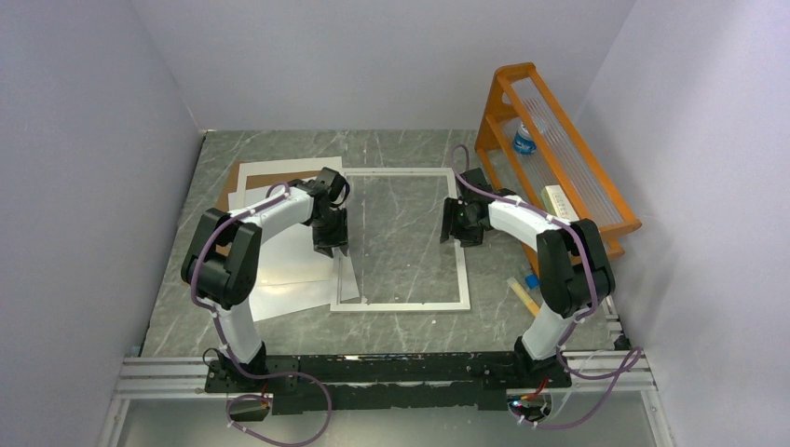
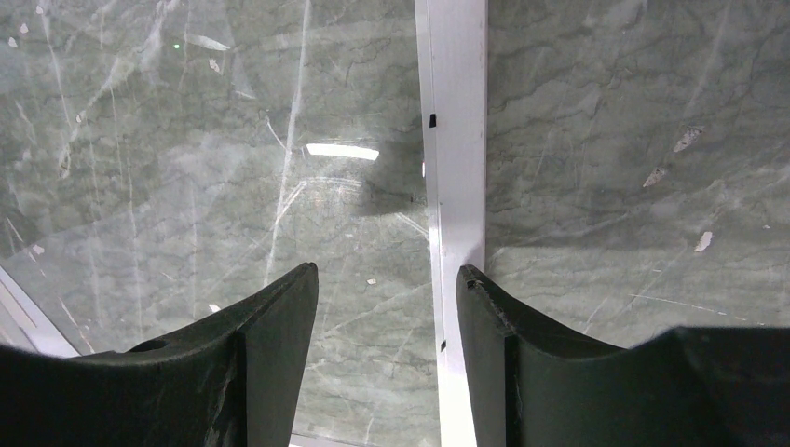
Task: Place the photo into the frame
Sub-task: Adjust the photo frame item on the photo frame.
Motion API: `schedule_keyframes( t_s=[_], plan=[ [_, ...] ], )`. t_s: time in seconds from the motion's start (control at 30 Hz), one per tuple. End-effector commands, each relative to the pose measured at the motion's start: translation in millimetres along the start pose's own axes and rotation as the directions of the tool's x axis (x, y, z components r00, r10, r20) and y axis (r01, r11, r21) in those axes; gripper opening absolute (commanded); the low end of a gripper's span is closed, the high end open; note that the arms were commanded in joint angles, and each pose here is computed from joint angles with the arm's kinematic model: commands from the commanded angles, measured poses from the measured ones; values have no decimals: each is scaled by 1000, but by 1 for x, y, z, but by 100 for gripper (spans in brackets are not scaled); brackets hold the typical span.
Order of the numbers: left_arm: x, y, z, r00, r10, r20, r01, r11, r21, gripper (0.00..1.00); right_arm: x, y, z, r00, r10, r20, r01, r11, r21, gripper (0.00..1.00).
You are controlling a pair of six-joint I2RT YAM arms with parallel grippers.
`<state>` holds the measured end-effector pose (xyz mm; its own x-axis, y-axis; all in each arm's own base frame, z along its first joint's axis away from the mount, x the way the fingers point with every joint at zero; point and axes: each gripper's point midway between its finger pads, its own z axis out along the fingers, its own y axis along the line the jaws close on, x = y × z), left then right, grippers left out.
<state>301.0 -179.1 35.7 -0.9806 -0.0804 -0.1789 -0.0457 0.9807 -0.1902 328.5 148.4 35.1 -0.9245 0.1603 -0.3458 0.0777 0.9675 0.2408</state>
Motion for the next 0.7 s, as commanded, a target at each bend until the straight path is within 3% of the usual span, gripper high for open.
schedule_keyframes(
  t_s=[0.0, 0.33, 0.67],
  plan=[
    [-9, -4, -11, 999, 15, 42, -16, 1000, 8, 46, 11, 2, 3, 999, 12, -31, -12, 1000, -16, 59],
    [0, 0, -1, 1000, 28, 9, -28, 1000, -4, 36, 9, 3, 3, 999, 13, -31, -13, 1000, -17, 59],
    [8, 4, 5, 999, 40, -19, -40, 999, -15, 39, 9, 4, 5, 999, 16, -36, -16, 1000, -18, 59]
  ],
)
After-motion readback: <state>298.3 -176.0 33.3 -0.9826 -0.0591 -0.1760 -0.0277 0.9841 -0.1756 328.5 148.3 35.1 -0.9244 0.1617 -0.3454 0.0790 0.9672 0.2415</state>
